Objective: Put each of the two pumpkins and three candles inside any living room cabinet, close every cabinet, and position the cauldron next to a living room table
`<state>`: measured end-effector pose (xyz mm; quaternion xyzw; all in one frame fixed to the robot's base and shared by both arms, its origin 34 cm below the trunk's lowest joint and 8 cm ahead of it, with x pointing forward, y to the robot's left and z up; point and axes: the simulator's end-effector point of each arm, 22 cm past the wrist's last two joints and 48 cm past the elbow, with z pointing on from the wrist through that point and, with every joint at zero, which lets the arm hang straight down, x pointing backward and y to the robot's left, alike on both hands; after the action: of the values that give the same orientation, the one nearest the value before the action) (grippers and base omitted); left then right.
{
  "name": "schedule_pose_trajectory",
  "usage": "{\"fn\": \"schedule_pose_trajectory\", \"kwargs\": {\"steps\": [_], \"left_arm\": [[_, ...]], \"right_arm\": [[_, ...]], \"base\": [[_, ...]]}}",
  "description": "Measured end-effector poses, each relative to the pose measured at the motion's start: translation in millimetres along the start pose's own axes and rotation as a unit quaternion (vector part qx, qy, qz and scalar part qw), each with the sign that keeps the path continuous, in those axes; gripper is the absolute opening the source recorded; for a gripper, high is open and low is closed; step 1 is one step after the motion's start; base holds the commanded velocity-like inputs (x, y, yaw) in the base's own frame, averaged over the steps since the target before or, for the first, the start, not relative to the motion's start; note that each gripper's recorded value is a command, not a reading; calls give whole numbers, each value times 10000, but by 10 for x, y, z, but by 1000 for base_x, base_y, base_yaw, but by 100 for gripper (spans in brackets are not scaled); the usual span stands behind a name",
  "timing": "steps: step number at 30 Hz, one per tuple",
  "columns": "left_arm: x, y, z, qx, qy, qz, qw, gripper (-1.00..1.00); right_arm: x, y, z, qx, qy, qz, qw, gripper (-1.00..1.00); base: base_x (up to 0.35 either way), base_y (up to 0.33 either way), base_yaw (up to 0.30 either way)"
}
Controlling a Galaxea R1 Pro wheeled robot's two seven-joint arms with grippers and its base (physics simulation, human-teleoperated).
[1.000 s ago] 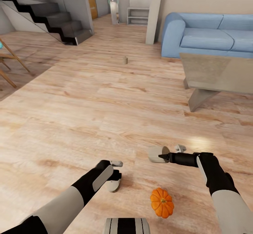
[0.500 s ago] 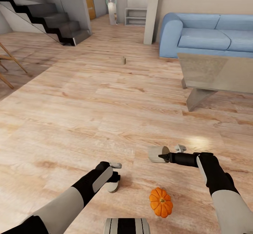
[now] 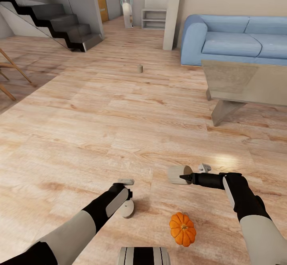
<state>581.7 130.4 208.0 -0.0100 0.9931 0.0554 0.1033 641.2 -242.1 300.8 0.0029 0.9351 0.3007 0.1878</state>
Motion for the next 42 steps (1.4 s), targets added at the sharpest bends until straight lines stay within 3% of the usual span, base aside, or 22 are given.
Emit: {"fn": "schedule_pose_trajectory", "kwargs": {"steps": [13,18,36,42], "left_arm": [[143,-95,157,131,194,-24,9997,100],[242,-228,257,467,309,-32,9984,100],[519,-268,560,538,610,-51,9967,100],[506,-329,547,643,587,-52,9962,100]], "right_arm": [[164,-135,142,36,170,109,9998,-100],[246,-193,214,42,250,161,9995,-100],[561,-405,456,82,546,371,9978,-100],[561,-396,461,72,544,375,9978,-100]], "base": [[0,0,0],[0,0,0],[0,0,0],[0,0,0]]}}
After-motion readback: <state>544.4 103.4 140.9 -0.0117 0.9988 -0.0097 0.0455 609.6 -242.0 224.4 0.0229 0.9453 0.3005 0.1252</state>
